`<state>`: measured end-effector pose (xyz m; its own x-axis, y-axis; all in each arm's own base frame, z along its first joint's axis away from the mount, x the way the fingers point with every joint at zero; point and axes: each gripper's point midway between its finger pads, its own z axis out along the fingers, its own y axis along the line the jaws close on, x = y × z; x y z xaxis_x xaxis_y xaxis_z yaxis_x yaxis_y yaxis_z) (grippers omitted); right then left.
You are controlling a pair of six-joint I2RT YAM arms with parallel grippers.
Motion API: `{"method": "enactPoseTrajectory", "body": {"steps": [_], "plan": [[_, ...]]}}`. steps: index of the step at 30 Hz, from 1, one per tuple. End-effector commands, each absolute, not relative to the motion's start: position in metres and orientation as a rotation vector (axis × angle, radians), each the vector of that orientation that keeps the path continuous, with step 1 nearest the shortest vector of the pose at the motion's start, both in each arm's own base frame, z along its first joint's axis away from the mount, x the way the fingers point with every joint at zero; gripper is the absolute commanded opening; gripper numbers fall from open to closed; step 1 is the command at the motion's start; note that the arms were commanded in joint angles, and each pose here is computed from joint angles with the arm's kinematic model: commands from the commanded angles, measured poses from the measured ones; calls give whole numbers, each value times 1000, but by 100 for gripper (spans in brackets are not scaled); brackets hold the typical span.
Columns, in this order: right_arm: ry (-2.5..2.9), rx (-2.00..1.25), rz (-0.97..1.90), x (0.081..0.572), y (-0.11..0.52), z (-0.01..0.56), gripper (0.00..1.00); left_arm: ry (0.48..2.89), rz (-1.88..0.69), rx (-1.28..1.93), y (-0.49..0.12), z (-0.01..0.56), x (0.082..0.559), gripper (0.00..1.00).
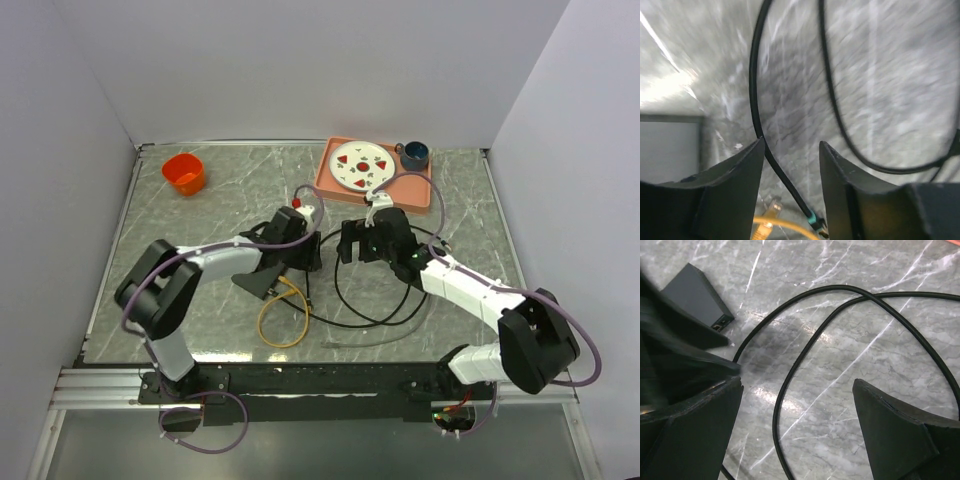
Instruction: Insert the plug into the switch port
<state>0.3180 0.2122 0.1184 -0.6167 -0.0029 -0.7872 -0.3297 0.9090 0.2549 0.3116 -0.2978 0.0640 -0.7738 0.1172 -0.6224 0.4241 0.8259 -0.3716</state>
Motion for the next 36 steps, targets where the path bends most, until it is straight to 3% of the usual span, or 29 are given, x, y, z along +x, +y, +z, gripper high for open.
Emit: {"method": "enactPoseTrajectory", "body": {"steps": [1, 6, 9, 10, 13, 20, 26, 27, 28, 30, 36], "plan": [[2178, -201, 485, 314, 202, 128, 99, 2453, -649, 361, -306, 51, 314, 50], [2161, -182, 477, 312, 193, 132, 99, 2516, -571, 339, -303, 33, 306, 45], [2154, -176, 478, 312, 190, 134, 99, 2542, -568, 340, -304, 24, 299, 30], [2155, -178, 476, 311, 190, 133, 99, 2553, -567, 340, -304, 21, 297, 18], [2155, -202, 506, 308, 194, 135, 99, 2573, -562, 350, -305, 12, 294, 1], [2187, -213, 508, 300, 192, 127, 99, 2540, -543, 365, -310, 20, 307, 1], [2233, -83, 387, 301, 166, 112, 99, 2404, -623, 365, -325, 66, 323, 22], [2230, -38, 339, 304, 157, 111, 99, 2381, -629, 359, -325, 74, 325, 29], [2229, 3, 314, 309, 148, 111, 99, 2363, -637, 356, -326, 81, 325, 42], [2234, 52, 293, 314, 140, 111, 99, 2313, -642, 353, -323, 99, 327, 55], [2311, 194, 142, 341, 100, 97, 99, 2261, -667, 389, -317, 121, 318, 60]]}}
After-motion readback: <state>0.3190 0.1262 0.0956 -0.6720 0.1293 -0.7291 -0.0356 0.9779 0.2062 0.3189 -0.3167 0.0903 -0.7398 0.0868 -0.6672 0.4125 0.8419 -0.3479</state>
